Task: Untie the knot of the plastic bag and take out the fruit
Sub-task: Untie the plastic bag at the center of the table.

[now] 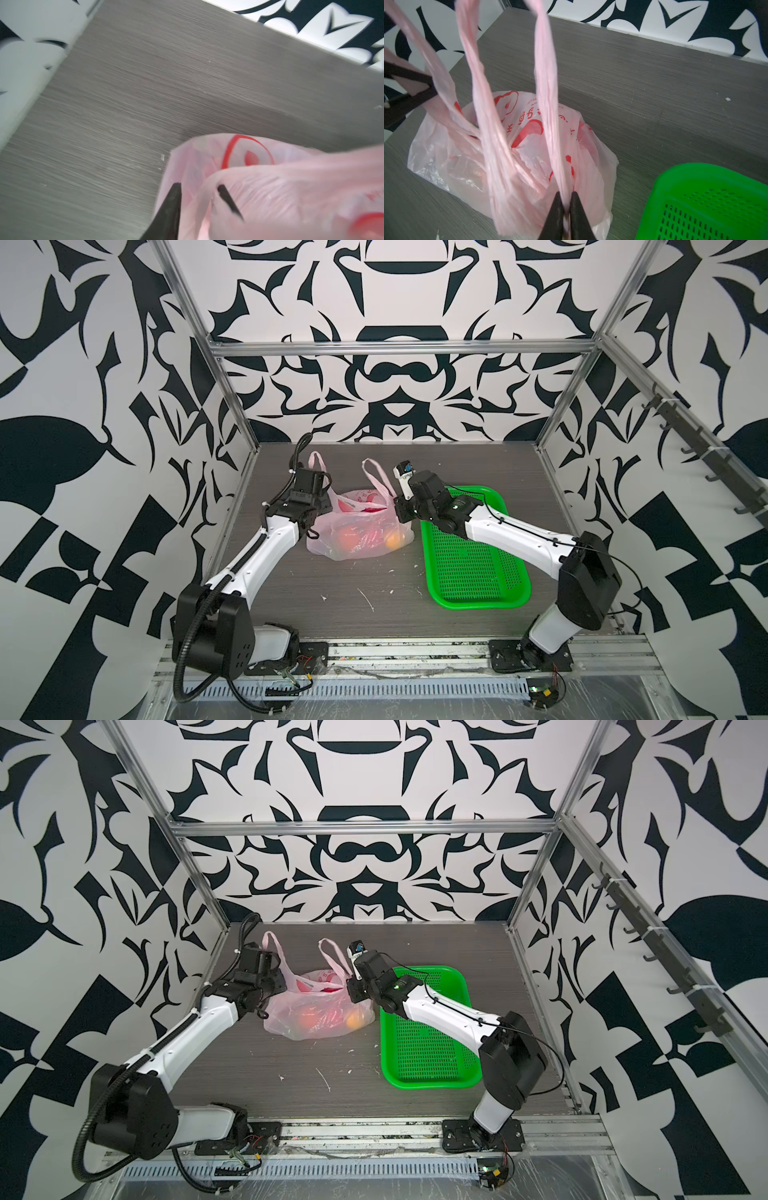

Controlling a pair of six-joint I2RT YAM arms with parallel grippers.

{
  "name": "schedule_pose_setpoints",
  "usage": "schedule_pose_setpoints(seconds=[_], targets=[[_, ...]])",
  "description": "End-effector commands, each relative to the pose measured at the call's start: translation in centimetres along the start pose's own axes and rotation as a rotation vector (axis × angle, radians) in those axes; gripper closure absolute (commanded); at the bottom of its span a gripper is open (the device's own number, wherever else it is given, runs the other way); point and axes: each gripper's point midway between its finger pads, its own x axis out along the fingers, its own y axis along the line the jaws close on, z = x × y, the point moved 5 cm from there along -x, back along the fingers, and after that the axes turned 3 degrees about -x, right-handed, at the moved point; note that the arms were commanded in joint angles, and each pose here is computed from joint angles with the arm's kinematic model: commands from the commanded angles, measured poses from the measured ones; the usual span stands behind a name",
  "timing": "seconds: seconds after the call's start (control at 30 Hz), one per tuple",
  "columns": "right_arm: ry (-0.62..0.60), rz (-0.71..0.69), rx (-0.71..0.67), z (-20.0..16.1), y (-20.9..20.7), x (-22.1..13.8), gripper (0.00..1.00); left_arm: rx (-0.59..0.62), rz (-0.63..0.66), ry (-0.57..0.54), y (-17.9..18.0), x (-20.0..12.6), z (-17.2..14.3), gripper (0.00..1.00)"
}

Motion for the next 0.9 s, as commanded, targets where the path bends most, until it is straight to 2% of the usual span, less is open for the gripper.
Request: schedule_pose_setpoints(seconds=[0.0, 0.2, 0.37, 0.5, 0.63, 0.87], targets=[[-0.08, -0.089, 0.007, 2.0, 0.3, -3.7, 0.81, -0.104, -0.126, -0.002, -0.7, -1.5, -0.5, 0.79], [-0.086, -0.22, 0.076, 1.5, 1.1, -6.7, 0.7, -0.134, -0.201, -0.008, -0.7, -3.2, -1.0, 0.86], [-0.072, -0.198, 0.162, 0.0, 2.7, -7.1, 0.59, -0.137, -0.243, 0.0, -0.9, -4.1, -1.2, 0.9], [-0.056, -0.179, 0.195, -1.0, 3.8, -6.1, 0.48, -0.152, -0.275, 0.003, -1.0, -4.7, -1.5, 0.93], [-0.03, -0.166, 0.189, -0.8, 4.6, -4.4, 0.45, -0.171, -0.3, 0.009, -0.9, -5.1, -1.8, 0.95], [0.022, -0.162, 0.165, -1.6, 5.2, -3.2, 0.44, -0.18, -0.305, 0.018, -0.8, -5.2, -2.3, 0.95]])
